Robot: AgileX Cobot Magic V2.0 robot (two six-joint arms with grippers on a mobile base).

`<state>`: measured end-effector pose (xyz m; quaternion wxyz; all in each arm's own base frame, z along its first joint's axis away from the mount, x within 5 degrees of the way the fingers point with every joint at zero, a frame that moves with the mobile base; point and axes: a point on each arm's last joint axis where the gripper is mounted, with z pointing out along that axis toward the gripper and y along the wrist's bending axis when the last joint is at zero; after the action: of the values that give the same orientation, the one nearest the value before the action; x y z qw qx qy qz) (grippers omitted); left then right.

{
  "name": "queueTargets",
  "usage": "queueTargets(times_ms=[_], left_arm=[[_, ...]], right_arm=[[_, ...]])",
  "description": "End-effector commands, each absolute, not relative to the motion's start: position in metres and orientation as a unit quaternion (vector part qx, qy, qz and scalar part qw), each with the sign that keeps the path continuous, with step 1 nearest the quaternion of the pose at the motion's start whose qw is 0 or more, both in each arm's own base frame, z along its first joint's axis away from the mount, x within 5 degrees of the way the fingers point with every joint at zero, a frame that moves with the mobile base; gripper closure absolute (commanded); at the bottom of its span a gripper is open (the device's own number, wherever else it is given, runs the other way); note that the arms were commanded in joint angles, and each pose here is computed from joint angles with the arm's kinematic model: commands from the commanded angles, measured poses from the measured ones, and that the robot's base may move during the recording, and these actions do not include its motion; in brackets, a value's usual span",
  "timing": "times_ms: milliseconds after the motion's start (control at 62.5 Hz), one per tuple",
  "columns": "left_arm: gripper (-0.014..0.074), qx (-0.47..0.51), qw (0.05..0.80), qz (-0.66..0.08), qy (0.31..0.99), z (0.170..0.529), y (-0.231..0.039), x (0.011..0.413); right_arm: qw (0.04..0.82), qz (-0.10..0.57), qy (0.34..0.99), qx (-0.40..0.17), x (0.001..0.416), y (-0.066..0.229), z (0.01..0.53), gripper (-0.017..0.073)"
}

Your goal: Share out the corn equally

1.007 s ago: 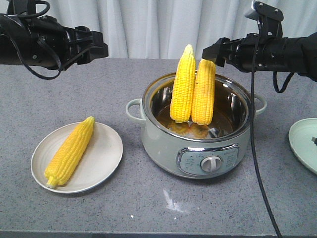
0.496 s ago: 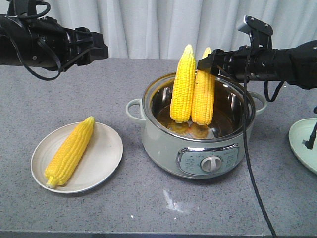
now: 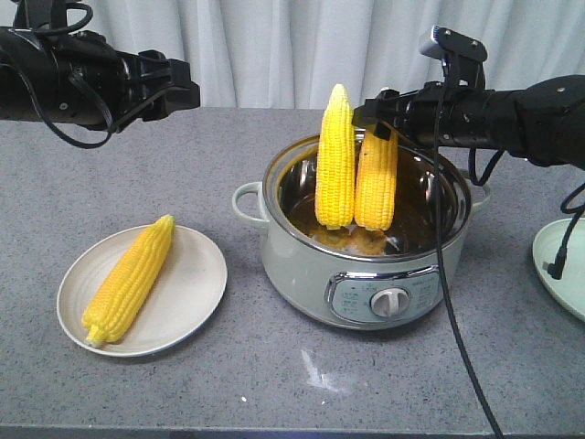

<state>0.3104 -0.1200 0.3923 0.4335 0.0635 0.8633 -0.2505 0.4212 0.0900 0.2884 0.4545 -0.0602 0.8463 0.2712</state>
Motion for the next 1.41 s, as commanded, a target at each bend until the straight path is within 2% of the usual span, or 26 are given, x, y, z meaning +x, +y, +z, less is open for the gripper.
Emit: queueTargets(times_ms=[0, 208, 368, 640, 848, 1167, 1391], left_arm=[[0.0186, 0.055, 0.475, -0.269, 0.836, 0.415, -0.119, 0.304], [0.0186, 0.055, 0.475, -0.269, 0.836, 0.415, -0.119, 0.304], [0.0186, 0.055, 0.475, -0.269, 0.836, 0.415, -0.119, 0.304], [0.0186, 0.055, 0.475, -0.269, 0.836, 0.415, -0.119, 0.305], [0.0186, 0.051, 0.473, -0.275, 0.835, 0.415, -0.120, 0.304], [0.0185, 0.031, 0.497, -0.352, 0.793, 0.428, -0.128, 0.304], [0.0159, 0.069, 0.523, -0.425, 0.736, 0.442, -0.141, 0.311]], right_arm=[[0.491, 0.278, 0.823, -0.059, 0.416, 0.089, 0.319, 0.0224], [0.490, 0.279, 0.824, -0.061, 0.415, 0.090, 0.319, 0.0462], [0.493, 0.279, 0.822, -0.063, 0.414, 0.089, 0.322, 0.0571], [0.561, 0.263, 0.783, -0.063, 0.387, 0.080, 0.377, 0.0568], [0.620, 0.265, 0.734, -0.082, 0.336, 0.058, 0.442, 0.0565], [0.676, 0.260, 0.675, -0.142, 0.236, 0.037, 0.512, 0.0565], [0.705, 0.235, 0.652, -0.153, 0.198, 0.032, 0.531, 0.0565]])
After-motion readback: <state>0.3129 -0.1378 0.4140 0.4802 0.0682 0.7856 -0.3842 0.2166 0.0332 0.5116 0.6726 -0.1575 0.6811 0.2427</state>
